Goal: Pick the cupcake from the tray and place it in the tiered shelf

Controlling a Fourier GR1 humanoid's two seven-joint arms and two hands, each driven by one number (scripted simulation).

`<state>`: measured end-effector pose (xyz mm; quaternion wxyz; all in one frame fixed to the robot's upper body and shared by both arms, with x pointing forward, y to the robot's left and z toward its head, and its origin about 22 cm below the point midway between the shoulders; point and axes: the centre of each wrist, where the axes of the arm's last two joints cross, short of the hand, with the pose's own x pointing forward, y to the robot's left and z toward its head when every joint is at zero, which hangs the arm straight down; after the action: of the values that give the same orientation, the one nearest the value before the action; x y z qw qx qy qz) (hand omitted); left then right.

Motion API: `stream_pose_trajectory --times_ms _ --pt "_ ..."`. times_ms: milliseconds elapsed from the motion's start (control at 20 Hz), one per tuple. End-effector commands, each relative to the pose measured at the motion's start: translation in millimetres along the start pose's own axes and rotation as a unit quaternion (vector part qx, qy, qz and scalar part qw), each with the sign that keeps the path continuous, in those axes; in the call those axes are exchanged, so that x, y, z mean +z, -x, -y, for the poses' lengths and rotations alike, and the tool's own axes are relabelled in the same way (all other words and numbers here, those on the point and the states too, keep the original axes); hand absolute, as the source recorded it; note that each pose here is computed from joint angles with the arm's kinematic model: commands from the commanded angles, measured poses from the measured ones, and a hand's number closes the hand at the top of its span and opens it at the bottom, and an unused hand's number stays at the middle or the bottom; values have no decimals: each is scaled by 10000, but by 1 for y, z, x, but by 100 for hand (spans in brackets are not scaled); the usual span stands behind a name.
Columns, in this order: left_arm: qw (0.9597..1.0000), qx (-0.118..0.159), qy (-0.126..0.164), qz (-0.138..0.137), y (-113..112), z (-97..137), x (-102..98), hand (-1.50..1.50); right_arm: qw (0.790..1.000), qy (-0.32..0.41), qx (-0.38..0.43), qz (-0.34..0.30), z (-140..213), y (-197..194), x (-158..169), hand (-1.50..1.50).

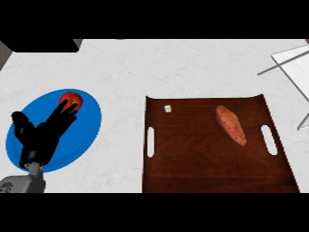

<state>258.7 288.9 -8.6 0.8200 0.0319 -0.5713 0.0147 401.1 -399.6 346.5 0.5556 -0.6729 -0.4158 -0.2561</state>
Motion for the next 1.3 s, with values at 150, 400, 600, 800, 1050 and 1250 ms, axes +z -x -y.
stream_pose_trajectory --times_ms 150,400,600,800,1050,1250 --pt "9989 -21 -20 -473 20 -1 6 0 9878 337 -1491 -293 22 -12 -3 -150" --pt "9984 -6 -143 -544 20 -9 3 0 9767 1180 -1777 -246 50 -20 -5 -150" --pt "9983 19 -192 -557 17 -6 3 0 9675 1789 -1698 -562 72 -11 -13 -150" --pt "9981 85 -249 -564 20 -11 0 0 9502 2303 -1973 -721 98 14 -29 -150" --pt "9976 -5 -360 -583 19 -20 11 0 9434 2320 -2238 -776 145 20 -4 -150" --pt "9978 37 -368 -559 30 -29 21 0 9515 2065 -2147 -765 167 57 7 -150"
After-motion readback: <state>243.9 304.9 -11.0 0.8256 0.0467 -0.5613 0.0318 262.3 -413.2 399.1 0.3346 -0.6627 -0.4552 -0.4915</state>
